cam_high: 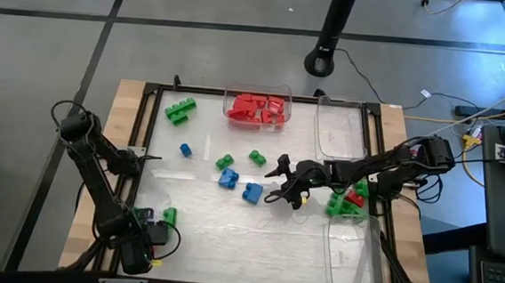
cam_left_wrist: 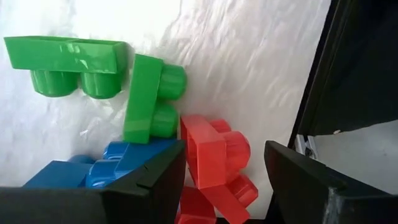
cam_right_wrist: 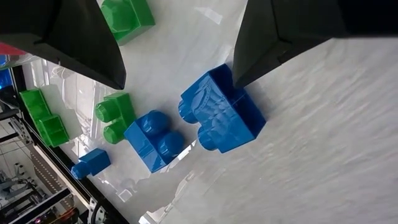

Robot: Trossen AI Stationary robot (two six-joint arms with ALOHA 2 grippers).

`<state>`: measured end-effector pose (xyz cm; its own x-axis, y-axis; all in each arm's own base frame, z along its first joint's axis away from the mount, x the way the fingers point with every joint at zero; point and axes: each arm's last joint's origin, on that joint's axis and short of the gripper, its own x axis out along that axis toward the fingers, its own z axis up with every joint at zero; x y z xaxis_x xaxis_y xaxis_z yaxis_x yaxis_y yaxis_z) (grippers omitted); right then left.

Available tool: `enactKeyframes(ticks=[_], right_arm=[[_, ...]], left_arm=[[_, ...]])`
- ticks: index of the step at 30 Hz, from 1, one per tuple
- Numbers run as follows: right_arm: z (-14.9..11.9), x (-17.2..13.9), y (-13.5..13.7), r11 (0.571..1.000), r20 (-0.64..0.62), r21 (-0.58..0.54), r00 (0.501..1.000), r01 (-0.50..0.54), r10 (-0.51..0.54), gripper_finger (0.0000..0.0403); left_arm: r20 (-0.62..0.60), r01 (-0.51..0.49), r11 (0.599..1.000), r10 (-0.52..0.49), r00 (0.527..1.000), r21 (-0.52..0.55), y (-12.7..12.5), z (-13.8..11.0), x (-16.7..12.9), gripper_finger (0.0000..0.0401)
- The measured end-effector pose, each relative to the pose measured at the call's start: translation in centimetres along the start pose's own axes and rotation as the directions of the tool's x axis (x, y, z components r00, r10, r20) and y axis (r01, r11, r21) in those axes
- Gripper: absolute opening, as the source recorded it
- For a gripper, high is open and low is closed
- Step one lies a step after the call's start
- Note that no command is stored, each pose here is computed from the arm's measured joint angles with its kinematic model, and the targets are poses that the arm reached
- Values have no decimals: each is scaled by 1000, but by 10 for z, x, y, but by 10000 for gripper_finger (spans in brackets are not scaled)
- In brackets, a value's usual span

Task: Sort blocks
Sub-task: Put the red game piece into the top left transparent bin

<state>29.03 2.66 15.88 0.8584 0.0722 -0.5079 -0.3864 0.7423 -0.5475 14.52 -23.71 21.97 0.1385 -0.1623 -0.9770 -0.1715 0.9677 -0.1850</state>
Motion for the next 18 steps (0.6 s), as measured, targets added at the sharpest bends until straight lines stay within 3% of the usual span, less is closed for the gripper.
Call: enactKeyframes(ticks=[9,18], right_arm=[[0,0,0,1000,0,0,1000,0,0,293],[0,0,0,1000,0,0,1000,0,0,293]], left_arm=[[-28,-63,998,63,998,9,-5,-1,21,205],[-34,-69,997,71,997,38,-6,-3,23,205]])
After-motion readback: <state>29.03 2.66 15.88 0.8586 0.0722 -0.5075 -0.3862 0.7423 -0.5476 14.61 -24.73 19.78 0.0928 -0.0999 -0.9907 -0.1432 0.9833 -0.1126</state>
